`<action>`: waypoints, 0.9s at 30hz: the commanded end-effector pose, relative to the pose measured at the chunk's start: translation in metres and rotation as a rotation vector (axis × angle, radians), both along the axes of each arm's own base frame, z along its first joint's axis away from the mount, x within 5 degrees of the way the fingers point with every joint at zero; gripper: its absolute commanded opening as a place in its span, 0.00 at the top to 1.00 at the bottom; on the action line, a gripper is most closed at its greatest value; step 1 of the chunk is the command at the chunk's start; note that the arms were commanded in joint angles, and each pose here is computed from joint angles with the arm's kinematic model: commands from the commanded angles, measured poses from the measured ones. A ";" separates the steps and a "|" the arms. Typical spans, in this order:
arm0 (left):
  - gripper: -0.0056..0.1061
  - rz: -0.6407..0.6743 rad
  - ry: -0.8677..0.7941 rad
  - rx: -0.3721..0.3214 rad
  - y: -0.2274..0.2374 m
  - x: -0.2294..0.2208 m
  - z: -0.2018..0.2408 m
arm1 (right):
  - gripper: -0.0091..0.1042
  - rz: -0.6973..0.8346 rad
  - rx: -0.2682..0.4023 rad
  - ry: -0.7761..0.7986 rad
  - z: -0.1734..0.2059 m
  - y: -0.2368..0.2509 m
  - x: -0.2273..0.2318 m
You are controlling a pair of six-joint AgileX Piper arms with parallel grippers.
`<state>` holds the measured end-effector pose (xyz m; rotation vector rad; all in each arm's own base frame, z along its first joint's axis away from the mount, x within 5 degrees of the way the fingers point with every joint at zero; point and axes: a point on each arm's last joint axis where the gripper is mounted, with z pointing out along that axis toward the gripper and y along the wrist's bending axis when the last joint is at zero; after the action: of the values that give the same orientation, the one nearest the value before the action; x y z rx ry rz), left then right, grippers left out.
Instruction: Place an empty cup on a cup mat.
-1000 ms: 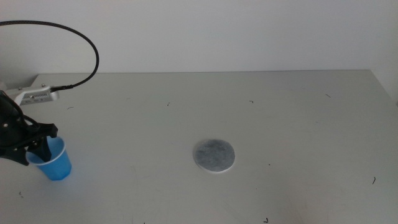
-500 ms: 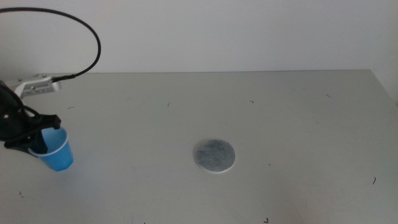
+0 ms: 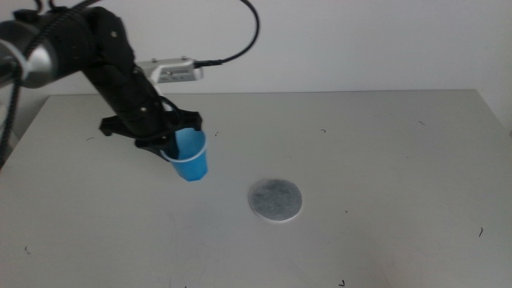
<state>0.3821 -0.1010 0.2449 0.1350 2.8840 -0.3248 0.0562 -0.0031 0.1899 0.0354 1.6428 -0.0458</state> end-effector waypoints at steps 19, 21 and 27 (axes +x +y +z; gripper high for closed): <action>0.95 -0.229 -0.059 -0.059 -0.144 -0.004 -0.006 | 0.09 0.004 -0.023 -0.107 0.012 0.000 -0.002; 0.95 -0.228 -0.070 -0.065 -0.145 -0.004 -0.006 | 0.09 0.004 -0.023 -0.107 0.012 0.000 -0.002; 0.83 -0.232 -0.069 -0.056 -0.145 -0.004 -0.006 | 0.09 0.004 -0.023 -0.107 0.012 0.000 -0.002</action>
<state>0.3802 -0.2429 0.2006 0.4817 2.9008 -0.3723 0.0562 -0.0031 0.1899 0.0354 1.6428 -0.0458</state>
